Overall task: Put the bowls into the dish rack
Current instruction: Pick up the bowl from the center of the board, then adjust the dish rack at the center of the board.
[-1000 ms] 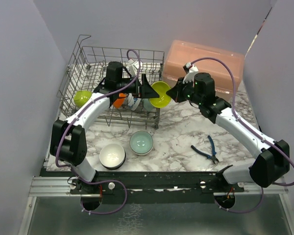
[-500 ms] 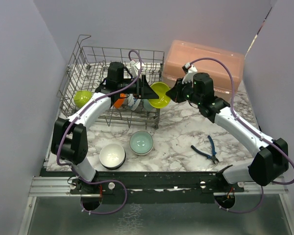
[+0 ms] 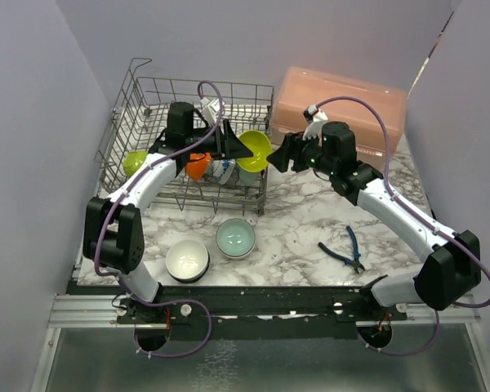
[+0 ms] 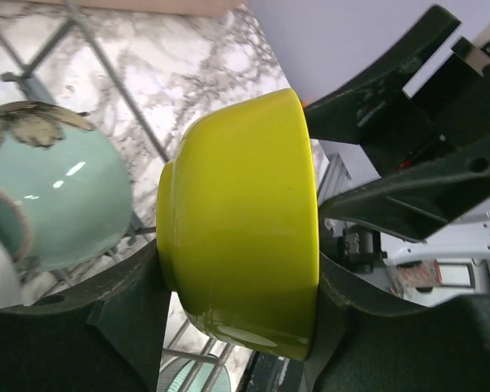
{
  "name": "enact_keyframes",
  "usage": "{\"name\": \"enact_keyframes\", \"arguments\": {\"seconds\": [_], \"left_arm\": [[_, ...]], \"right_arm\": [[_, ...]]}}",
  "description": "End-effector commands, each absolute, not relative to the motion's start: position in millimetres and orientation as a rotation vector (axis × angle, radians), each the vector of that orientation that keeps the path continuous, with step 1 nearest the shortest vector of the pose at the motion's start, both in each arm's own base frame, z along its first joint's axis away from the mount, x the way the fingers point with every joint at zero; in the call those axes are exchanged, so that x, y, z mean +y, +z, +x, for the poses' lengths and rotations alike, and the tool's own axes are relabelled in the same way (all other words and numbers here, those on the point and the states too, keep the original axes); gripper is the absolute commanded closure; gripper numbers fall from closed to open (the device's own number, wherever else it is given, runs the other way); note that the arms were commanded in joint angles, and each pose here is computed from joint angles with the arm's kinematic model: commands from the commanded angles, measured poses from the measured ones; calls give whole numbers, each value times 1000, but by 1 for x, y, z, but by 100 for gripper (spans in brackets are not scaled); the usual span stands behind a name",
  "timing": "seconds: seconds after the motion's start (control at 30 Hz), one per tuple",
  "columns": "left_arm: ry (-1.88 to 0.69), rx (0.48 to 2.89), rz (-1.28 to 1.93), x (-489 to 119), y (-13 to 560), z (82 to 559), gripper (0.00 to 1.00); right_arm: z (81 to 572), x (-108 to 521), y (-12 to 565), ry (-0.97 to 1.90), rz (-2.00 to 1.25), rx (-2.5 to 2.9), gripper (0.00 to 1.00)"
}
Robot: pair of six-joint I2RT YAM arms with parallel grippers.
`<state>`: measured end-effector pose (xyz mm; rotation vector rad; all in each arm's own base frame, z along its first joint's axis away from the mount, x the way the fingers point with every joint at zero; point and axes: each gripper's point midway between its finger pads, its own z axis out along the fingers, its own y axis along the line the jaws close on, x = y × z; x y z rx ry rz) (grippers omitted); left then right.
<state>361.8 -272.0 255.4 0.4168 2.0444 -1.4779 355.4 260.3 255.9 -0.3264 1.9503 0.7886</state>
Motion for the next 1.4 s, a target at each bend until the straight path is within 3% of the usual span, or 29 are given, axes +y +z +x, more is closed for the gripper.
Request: {"name": "enact_keyframes", "arguments": {"seconds": [0.0,0.23,0.5,0.77,1.03,1.1,1.37], "left_arm": [[-1350,1962,347,-247,276,378,100],[-1114,1898,184,-193,291,403,100],[-693,1757,121,-134,325,409,100],[-513,1715,69,-106,332,407,100],[-399,1730,-12,-85,326,412,100],[-383,1735,-16,-83,324,413,100],[-276,1786,-73,-65,308,421,100]], "right_arm": [[350,262,254,826,-330,1940,25],[351,271,221,847,-339,2043,20],[357,282,175,855,-376,2196,25],[360,281,157,818,-396,2252,57],[362,254,148,623,-405,2294,96],[361,247,146,582,-402,2294,100],[359,235,156,513,-405,2276,100]]}}
